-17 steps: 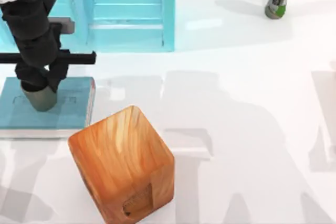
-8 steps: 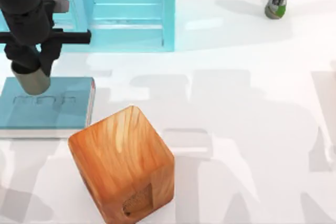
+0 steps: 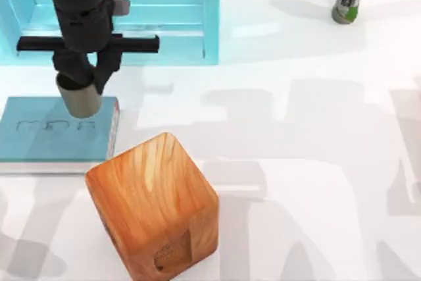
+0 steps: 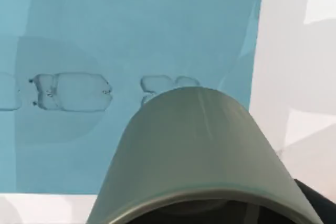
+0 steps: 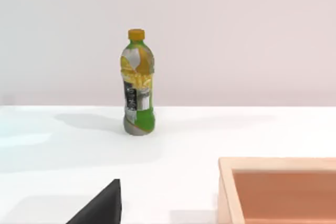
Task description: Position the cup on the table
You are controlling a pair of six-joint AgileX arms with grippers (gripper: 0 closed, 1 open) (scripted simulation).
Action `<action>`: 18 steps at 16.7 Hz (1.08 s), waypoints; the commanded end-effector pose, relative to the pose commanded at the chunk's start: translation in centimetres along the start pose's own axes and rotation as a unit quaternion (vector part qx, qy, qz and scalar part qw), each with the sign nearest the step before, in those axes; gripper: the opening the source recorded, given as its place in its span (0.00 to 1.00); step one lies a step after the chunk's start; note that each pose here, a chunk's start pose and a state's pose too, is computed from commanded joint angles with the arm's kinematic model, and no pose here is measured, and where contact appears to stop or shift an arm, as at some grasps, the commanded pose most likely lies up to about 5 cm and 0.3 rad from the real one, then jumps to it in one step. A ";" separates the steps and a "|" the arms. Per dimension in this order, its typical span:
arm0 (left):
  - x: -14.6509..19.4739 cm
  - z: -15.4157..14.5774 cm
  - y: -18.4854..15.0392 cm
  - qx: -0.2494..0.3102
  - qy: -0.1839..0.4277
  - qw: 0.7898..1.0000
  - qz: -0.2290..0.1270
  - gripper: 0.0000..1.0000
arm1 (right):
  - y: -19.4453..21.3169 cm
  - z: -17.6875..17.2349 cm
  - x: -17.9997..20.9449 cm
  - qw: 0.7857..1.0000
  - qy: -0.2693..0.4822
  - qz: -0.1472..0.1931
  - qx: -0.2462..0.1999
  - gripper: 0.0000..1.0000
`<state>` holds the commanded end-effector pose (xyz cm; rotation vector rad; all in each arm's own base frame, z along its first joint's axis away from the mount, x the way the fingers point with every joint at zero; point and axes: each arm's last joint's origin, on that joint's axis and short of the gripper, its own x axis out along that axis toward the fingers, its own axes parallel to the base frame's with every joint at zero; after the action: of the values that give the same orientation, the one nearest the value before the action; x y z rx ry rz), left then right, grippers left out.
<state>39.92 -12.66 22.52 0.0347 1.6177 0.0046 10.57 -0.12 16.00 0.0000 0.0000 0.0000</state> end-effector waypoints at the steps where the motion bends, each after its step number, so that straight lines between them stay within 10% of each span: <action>1: -0.2 0.1 -2.0 0.000 0.001 1.000 0.002 0.00 | 0.0 0.0 0.0 1.000 0.000 0.000 0.000 1.00; 10: -2.6 -5.9 -20.4 0.000 -0.026 1.000 -0.009 0.00 | 0.0 0.0 0.0 1.000 0.000 0.000 0.000 1.00; 18: -2.3 -6.9 -21.8 0.000 -0.026 1.000 -0.010 0.00 | 0.0 0.0 0.0 1.000 0.000 0.000 0.000 1.00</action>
<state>32.74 -34.37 24.63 0.0198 1.5659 -0.0118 10.57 -0.12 16.00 0.0000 0.0000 0.0000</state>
